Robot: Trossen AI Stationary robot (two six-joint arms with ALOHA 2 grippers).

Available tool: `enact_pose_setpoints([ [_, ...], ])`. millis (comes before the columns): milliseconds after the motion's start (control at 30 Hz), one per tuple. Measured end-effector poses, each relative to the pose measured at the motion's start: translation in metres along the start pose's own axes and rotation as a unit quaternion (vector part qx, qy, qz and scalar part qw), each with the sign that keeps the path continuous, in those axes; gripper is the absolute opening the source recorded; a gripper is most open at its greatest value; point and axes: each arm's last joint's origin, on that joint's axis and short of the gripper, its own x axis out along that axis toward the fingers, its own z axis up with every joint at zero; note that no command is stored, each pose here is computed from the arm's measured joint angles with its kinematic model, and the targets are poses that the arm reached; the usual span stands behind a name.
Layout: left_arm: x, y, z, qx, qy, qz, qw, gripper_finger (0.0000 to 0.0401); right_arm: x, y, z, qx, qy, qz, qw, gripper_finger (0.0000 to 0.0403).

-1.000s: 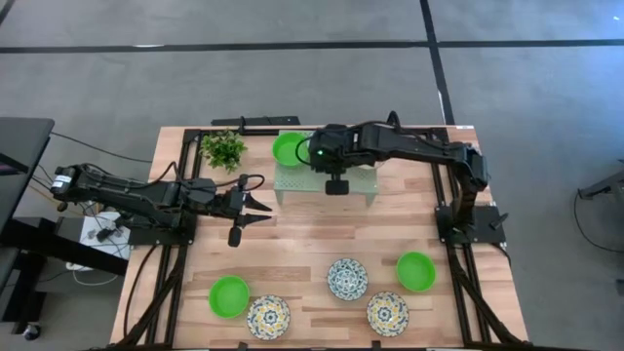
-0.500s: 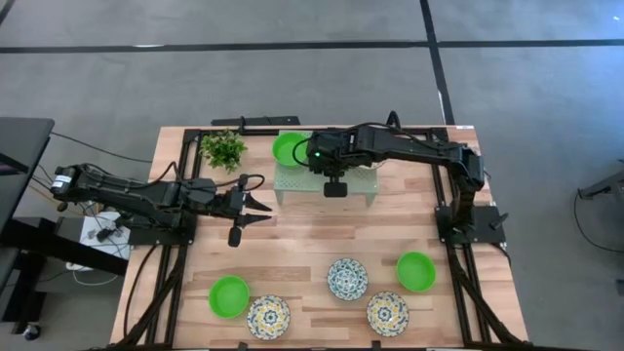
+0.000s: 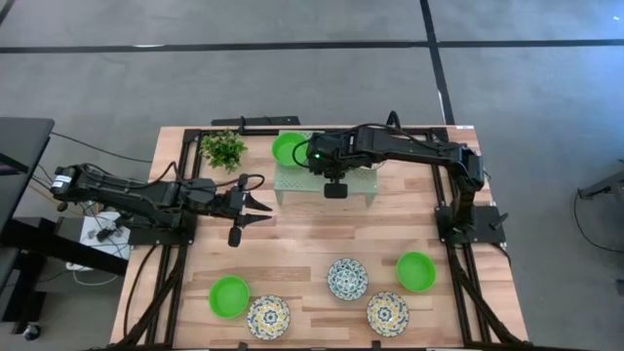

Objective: Pick & Place Mini bowls
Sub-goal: Stack the top blue bowl on top of the blue bowl on the shelf

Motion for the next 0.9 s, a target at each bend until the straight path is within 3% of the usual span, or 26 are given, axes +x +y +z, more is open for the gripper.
enact_pose_setpoints([
  [900,0.0000,0.0000,0.0000,0.000,0.000,0.000,1.000,0.0085,-0.0021,0.0060,0.0031,0.004,-0.008,-0.007,1.000,0.0052],
])
